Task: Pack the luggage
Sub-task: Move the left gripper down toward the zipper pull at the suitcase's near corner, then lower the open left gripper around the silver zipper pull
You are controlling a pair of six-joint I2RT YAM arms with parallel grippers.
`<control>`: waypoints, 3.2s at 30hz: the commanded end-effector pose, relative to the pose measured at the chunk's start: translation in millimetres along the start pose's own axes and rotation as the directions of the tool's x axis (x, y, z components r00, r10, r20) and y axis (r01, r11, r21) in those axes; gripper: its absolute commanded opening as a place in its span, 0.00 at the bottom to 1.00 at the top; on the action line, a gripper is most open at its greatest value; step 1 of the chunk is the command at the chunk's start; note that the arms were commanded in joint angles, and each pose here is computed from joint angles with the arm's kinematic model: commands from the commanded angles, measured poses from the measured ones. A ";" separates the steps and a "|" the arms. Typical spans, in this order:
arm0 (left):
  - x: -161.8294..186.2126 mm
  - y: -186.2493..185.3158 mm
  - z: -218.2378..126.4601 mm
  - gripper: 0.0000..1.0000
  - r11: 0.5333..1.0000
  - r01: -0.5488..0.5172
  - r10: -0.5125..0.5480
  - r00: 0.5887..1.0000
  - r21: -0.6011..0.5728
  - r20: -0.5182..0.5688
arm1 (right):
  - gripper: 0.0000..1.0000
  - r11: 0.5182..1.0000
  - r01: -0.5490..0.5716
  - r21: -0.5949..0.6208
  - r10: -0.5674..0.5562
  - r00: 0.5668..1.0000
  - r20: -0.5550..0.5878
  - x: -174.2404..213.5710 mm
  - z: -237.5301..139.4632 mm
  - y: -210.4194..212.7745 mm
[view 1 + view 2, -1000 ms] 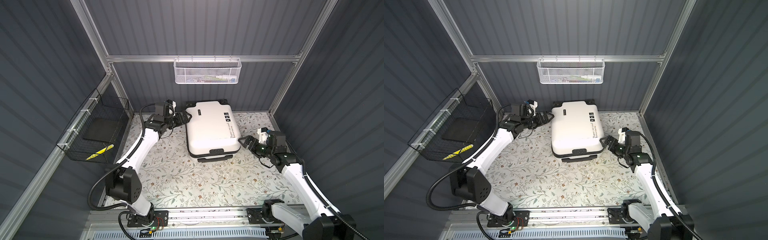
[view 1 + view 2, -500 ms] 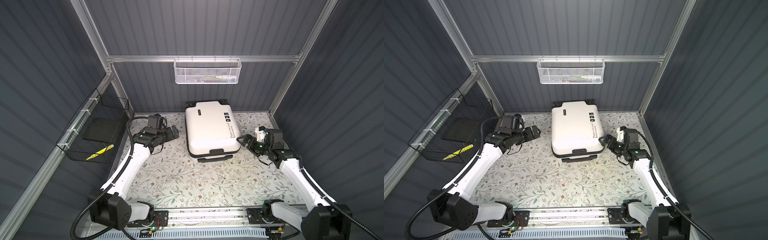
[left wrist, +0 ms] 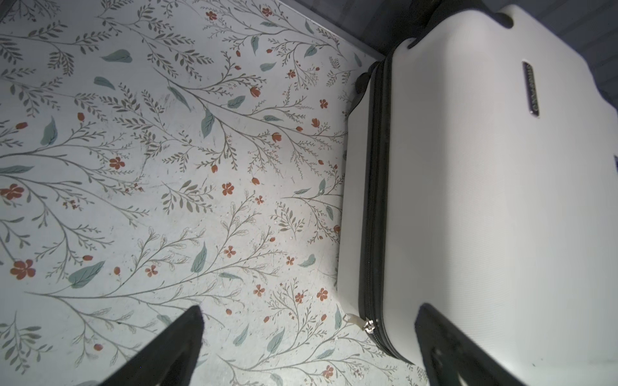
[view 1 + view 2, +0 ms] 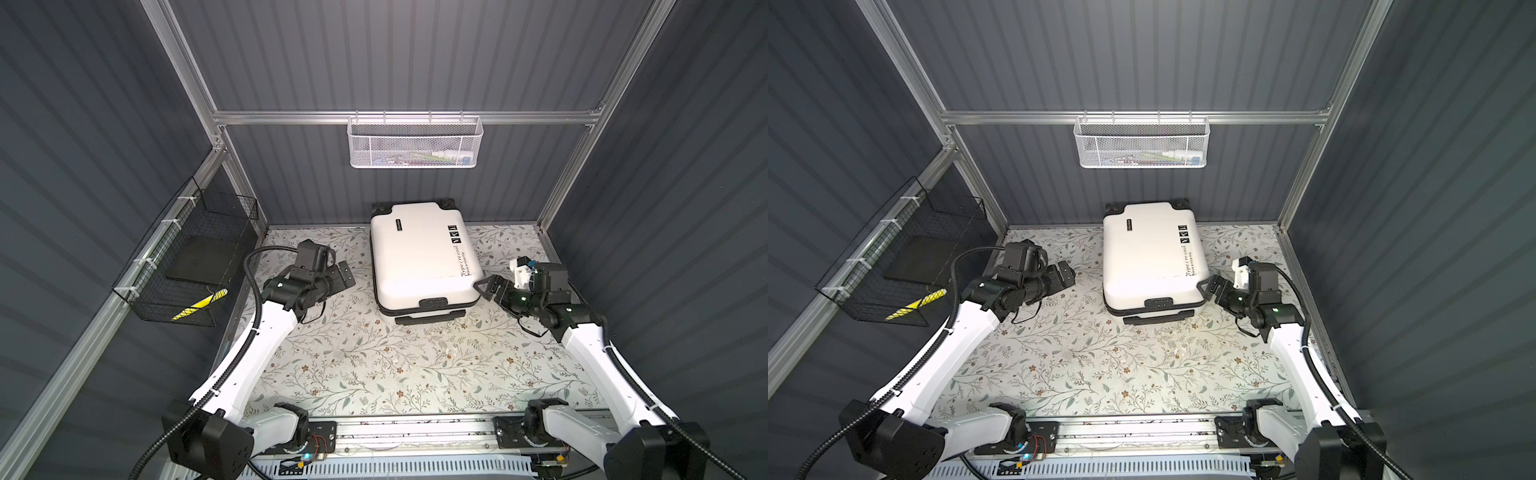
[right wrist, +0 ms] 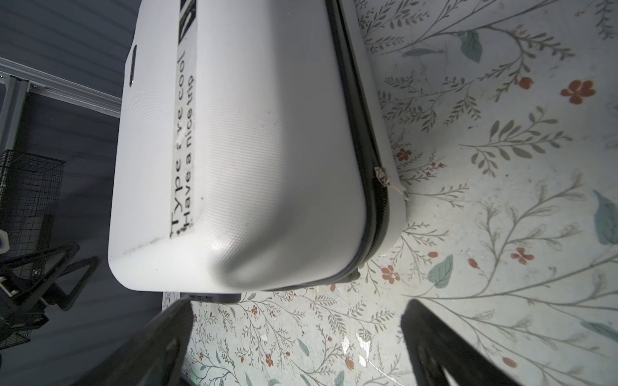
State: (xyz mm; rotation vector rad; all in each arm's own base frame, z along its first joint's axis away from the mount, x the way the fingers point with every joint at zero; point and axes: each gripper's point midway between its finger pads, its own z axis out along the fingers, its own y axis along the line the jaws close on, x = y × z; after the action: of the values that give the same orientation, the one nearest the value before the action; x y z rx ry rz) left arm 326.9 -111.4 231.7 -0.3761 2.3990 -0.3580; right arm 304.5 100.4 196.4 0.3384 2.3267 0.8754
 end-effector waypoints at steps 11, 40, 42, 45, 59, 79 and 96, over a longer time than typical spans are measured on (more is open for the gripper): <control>17.9 26.6 9.3 1.00 0.983 0.032 -0.040 0.998 -0.181 -0.043 | 0.99 0.999 0.000 -0.042 -0.002 0.999 -0.033 11.6 -4.7 5.0; 95.9 -36.6 33.2 1.00 0.909 -0.135 0.194 0.974 0.394 -0.115 | 0.99 0.997 -0.041 -0.063 0.041 0.999 -0.007 -12.2 -13.5 15.3; 99.4 -39.9 34.2 1.00 0.895 -0.154 0.216 0.971 0.418 -0.106 | 0.99 0.997 -0.047 -0.057 0.047 0.999 0.015 -19.8 -18.5 14.3; 105.1 -43.3 37.1 1.00 0.878 -0.174 0.239 0.966 0.446 -0.094 | 0.99 0.997 -0.051 -0.055 0.053 0.998 0.036 -28.6 -24.1 14.0; 131.2 -33.5 46.7 1.00 0.849 -0.290 0.346 0.937 0.442 -0.051 | 0.99 0.988 -0.099 -0.120 0.102 0.995 0.020 -49.3 -14.6 22.0; 125.4 -8.4 68.5 0.97 0.916 -0.291 0.323 0.944 0.278 -0.075 | 0.99 0.982 -0.118 -0.148 0.122 0.992 0.019 -57.9 -6.6 24.7; 118.3 -30.8 61.3 0.92 0.838 -0.381 0.393 0.918 0.390 0.052 | 0.99 0.975 -0.143 -0.171 0.142 0.990 -0.013 -61.5 8.5 23.0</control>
State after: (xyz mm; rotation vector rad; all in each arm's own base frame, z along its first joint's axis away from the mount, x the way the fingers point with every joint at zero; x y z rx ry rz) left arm 288.0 -185.4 121.9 0.2317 2.3494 -0.6167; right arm 353.4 92.7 223.8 0.4678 2.2575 1.1109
